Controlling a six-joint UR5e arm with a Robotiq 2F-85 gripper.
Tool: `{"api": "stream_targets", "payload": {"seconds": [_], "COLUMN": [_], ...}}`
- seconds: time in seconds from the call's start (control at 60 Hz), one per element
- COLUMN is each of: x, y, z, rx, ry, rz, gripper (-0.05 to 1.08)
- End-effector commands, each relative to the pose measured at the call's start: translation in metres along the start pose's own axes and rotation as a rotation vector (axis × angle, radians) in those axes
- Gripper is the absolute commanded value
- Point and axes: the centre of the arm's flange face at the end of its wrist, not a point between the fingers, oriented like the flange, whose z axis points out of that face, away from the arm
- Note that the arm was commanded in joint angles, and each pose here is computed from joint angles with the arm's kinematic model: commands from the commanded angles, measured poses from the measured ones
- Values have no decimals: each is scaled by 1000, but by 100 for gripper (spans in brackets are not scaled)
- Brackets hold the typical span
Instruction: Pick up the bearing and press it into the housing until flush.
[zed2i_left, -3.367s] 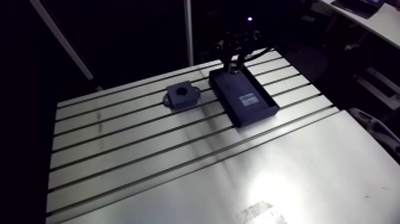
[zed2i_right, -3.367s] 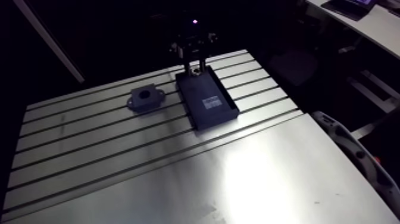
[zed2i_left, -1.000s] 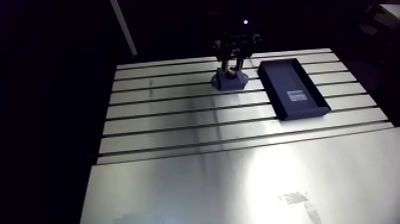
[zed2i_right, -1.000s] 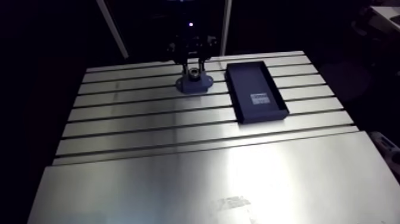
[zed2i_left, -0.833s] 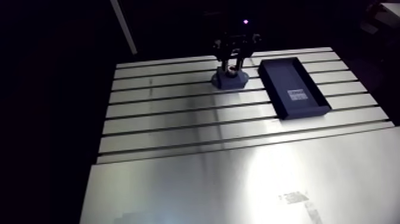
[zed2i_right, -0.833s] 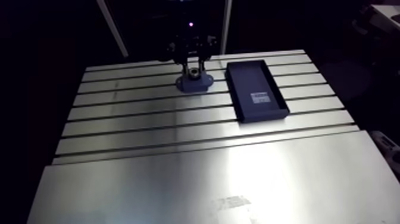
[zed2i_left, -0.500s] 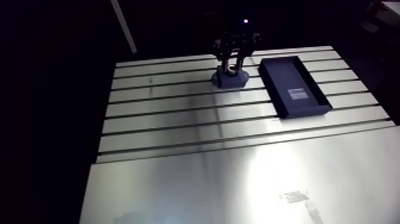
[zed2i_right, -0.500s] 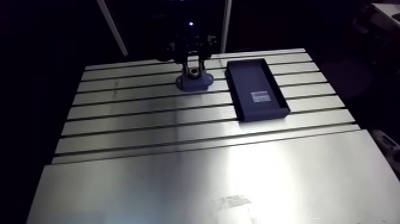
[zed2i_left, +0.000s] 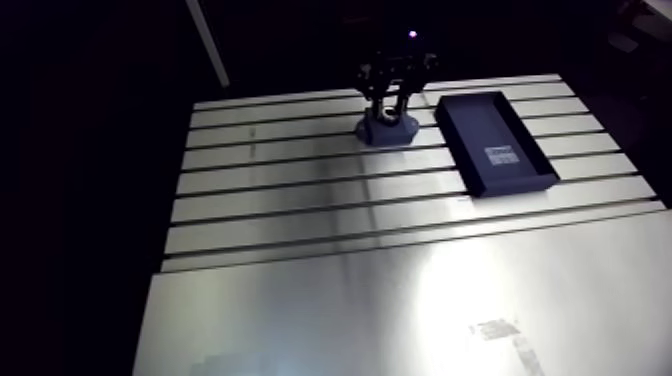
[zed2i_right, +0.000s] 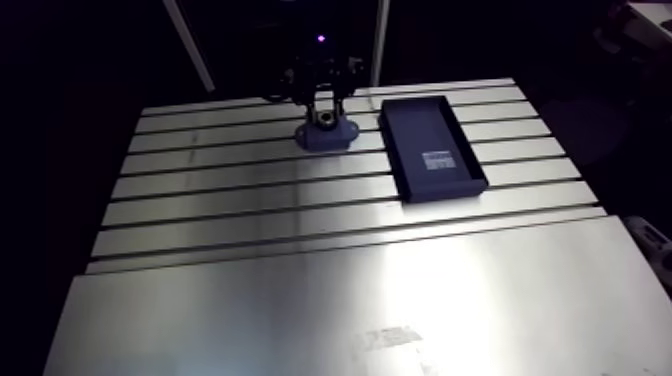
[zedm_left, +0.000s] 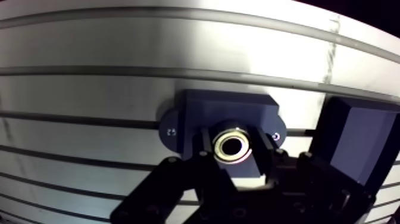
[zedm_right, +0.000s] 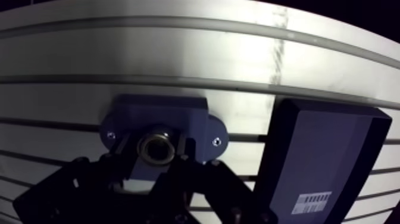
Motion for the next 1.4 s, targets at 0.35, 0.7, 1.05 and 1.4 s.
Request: {"api": "stream_targets", "payload": {"seconds": [0.35, 0.7, 1.05, 1.4], "x": [-1, -1, -2, -2], "y": [0, 1, 0, 0], "z": [-2, 0, -1, -1], "rx": [0, 0, 0, -1], "ry": [1, -2, -5, -7], "rz": [-17, -17, -22, -23], "gripper": [80, 80, 80, 80]}}
